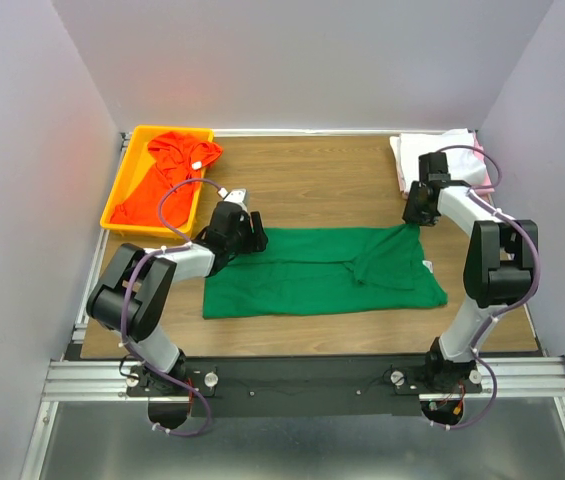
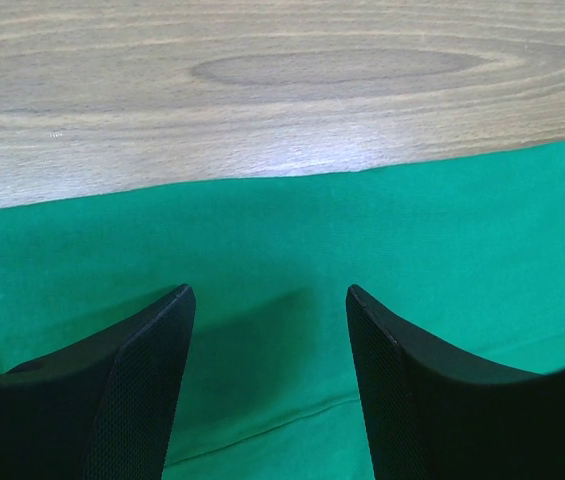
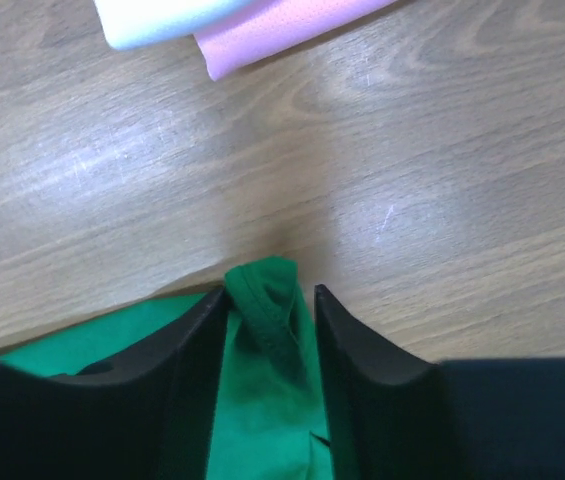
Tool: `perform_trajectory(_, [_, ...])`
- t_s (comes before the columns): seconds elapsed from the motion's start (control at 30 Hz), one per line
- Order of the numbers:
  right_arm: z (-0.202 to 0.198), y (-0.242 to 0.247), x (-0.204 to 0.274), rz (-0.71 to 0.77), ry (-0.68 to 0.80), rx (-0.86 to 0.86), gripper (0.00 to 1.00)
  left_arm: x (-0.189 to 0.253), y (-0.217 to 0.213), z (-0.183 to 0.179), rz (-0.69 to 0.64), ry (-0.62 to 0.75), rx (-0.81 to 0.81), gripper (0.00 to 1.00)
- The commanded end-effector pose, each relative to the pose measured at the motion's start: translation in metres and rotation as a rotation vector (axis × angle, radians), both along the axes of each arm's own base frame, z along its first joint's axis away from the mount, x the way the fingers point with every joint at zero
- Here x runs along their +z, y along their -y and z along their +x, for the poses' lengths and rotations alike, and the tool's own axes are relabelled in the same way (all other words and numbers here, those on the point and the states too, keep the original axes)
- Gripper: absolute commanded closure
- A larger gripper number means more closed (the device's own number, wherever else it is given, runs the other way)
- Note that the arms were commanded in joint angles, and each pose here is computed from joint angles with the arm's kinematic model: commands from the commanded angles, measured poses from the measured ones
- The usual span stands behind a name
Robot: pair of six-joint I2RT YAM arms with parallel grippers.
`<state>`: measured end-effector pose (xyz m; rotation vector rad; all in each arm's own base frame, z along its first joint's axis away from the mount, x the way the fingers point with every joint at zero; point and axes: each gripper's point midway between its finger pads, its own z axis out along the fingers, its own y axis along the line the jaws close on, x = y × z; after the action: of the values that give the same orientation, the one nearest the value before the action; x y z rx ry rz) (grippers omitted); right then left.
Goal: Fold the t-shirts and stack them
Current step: Fold the tshirt
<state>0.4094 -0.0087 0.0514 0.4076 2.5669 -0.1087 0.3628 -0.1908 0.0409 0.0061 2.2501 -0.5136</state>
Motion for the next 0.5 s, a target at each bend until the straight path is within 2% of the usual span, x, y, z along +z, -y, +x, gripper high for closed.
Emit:
perform_trajectory(0.0, [0.010,0.009,0.001,-0.014,0.009,-0.008,0.58,-0.012,-0.005,0.000,0.028,-0.017,0.008,0.30])
perform_trajectory(0.03, [0.009,0.008,-0.001,-0.007,0.005,-0.005,0.65,-0.014,-0.008,0.001,0.032,-0.022,0.015,0.30])
perform_trajectory(0.13, [0.007,0.008,-0.002,-0.004,0.000,-0.005,0.77,-0.017,-0.012,-0.001,0.038,-0.028,0.028,0.30])
perform_trajectory(0.17, [0.007,0.007,-0.002,-0.003,0.002,-0.003,0.87,-0.015,-0.015,0.000,0.037,-0.025,0.034,0.30])
perform_trajectory(0.23, [0.007,0.017,0.000,0.013,0.007,-0.033,0.99,-0.016,-0.018,-0.001,0.041,-0.026,0.040,0.30])
perform_trajectory(0.47, [0.006,0.033,0.012,0.091,0.046,-0.085,0.99,-0.015,-0.022,-0.002,0.032,-0.027,0.052,0.30])
